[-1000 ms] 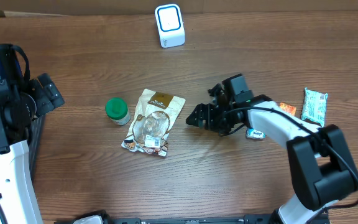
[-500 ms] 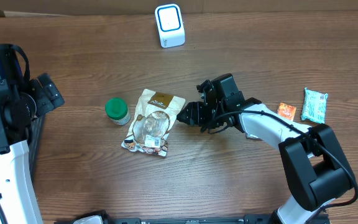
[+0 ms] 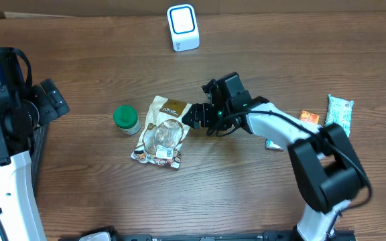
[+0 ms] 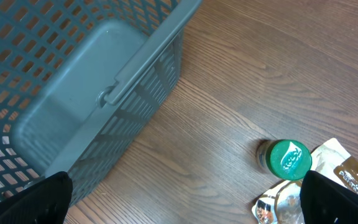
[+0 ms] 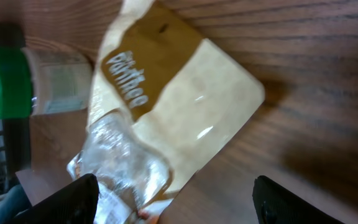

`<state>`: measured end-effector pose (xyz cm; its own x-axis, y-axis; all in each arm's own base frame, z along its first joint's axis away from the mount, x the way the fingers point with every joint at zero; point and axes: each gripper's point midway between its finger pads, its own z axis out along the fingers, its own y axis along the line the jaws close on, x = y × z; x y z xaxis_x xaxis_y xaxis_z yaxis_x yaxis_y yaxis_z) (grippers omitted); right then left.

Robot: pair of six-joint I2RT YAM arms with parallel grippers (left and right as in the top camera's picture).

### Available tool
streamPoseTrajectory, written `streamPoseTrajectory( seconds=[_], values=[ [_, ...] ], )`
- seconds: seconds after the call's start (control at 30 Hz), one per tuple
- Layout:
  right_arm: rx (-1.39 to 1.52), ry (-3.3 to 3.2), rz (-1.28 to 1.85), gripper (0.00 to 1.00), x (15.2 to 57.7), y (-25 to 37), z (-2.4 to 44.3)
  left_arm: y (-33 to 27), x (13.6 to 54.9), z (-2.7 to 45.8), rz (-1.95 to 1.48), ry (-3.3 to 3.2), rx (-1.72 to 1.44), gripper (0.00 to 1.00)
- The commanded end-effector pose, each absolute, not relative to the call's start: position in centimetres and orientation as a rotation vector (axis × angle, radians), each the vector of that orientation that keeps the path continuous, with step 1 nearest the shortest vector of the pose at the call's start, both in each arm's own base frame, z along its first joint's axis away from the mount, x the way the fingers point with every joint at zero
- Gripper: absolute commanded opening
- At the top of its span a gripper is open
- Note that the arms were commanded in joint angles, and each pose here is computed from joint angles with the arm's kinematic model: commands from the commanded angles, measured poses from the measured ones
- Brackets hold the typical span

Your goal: Scan the item barcode

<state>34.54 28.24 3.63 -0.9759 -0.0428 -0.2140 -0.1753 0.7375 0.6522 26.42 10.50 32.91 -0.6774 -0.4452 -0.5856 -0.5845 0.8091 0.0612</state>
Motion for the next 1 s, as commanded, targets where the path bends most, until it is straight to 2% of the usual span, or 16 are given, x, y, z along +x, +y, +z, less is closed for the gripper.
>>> streamPoseTrajectory(
  seconds=[0.0,0.1,0.27,0.53,0.67,0.83,0.87,0.97],
  values=[
    [-0.218,2.763,1.258,0.8,33.9,29.8,2.1,10.7,26.1,33.4,0.328,2.403,-0.787,1.0],
    [-0.31,2.681,1.384,0.81,34.0,31.2,2.4,10.7,26.1,33.4,0.328,2.403,-0.787,1.0],
    [-0.316,2.643,1.375,0.81,34.4,32.7,2.1,10.7,26.1,33.4,0.328,2.403,-0.787,1.0],
    [-0.276,2.684,1.26,0.68,32.4,37.3,-1.1,10.7,26.1,33.4,0.328,2.403,-0.787,1.0],
    [-0.289,2.689,1.255,0.49,31.9,37.8,-1.4,10.7,26.1,33.4,0.328,2.403,-0.787,1.0],
    [-0.3,2.693,1.29,0.08,31.6,37.8,-1.2,10.7,26.1,33.4,0.328,2.403,-0.787,1.0],
    [-0.304,2.693,1.313,0.04,31.5,37.8,-1.0,10.7,26.1,33.4,0.328,2.403,-0.787,1.0],
    [-0.301,2.68,1.395,0.04,31.9,37.3,0.0,10.7,26.1,33.4,0.328,2.403,-0.787,1.0]
  ],
)
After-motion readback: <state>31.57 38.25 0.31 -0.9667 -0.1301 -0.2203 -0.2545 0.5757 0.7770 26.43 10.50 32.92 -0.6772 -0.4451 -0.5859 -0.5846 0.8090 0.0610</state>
